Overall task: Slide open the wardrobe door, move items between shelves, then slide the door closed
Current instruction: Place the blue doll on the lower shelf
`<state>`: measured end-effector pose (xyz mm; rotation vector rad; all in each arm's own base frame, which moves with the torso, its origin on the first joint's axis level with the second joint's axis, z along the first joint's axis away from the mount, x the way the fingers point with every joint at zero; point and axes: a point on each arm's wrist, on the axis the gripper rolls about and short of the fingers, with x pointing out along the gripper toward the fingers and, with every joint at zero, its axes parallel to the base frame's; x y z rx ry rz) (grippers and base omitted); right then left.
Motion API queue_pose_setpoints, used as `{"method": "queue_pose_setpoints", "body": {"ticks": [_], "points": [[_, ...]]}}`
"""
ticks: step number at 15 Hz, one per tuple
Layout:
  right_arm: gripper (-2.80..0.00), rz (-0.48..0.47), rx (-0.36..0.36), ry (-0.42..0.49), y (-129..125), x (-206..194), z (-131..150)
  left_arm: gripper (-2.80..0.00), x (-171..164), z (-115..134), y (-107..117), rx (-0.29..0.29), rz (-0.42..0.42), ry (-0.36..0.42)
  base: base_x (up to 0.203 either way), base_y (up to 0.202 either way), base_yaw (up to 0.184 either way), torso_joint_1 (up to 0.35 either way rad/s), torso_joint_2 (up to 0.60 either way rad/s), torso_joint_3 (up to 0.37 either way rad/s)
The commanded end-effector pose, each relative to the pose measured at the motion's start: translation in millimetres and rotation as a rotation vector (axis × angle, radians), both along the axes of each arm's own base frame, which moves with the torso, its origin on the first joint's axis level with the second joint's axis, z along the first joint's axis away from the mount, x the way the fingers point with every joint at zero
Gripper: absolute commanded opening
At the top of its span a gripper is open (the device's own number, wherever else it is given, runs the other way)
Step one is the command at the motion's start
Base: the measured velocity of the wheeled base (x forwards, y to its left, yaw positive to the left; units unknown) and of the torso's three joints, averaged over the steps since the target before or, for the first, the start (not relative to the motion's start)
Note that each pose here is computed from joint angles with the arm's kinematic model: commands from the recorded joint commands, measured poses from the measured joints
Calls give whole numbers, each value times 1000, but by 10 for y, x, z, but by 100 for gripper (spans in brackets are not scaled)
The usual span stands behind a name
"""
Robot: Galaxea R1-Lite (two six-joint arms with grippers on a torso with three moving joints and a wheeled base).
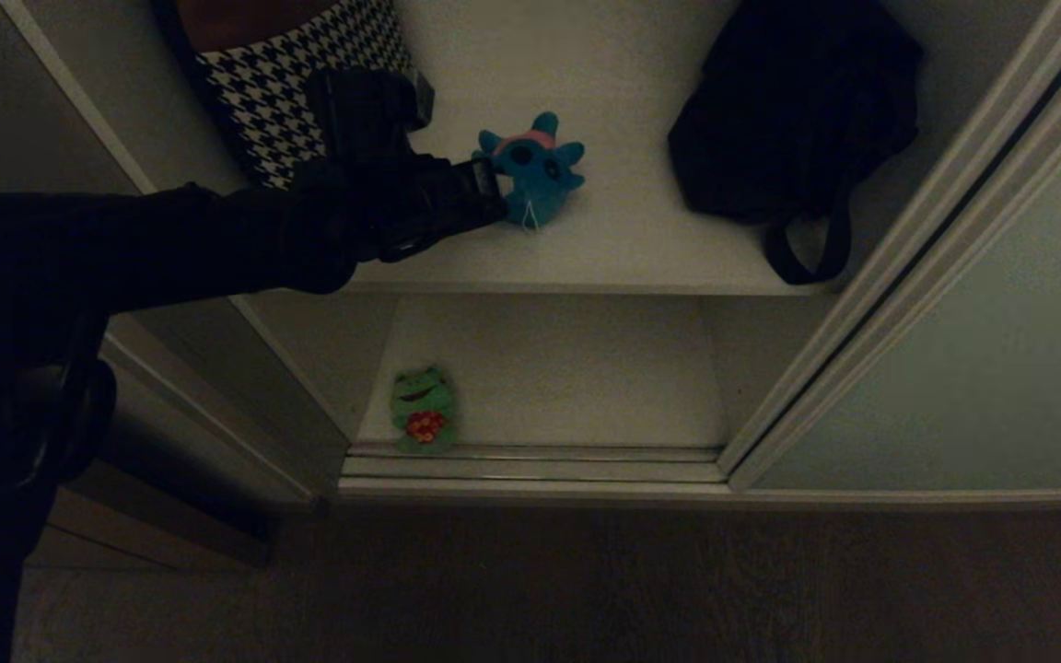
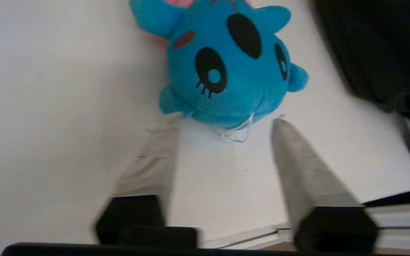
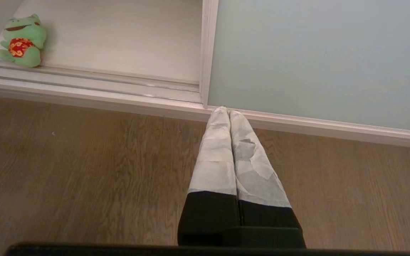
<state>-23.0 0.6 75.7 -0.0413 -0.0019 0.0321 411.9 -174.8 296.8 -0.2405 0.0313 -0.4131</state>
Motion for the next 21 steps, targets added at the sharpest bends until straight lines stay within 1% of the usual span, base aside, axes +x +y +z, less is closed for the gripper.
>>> {"method": "queue_pose_setpoints", "body": {"ticks": [1,3,6,8,11,13,15,18,21], "points": [[-280,1,-2,0,0,0,0,0,8,-19,-12,16,-9,0,0,0,0,0,0,0],[-280,0,0,0,0,0,0,0,-28,-15,-91,35,-25,-12,0,0,0,0,0,0],[-280,0,0,0,0,0,0,0,-147,85,-167,58,-53,-39,0,0,0,0,0,0],[-280,2,-1,0,0,0,0,0,-223,121,-249,56,-70,-46,0,0,0,0,0,0],[-280,0,-1,0,0,0,0,0,-274,132,-270,62,-69,-35,0,0,0,0,0,0],[-280,2,-2,0,0,0,0,0,-295,136,-258,77,-68,-18,0,0,0,0,0,0],[-280,1,-1,0,0,0,0,0,-292,130,-250,86,-28,-15,0,0,0,0,0,0],[-280,2,-1,0,0,0,0,0,-271,108,-251,96,-16,-16,0,0,0,0,0,0],[-280,0,-2,0,0,0,0,0,-263,99,-256,97,-19,-15,154,0,-1,1,4,3]]}}
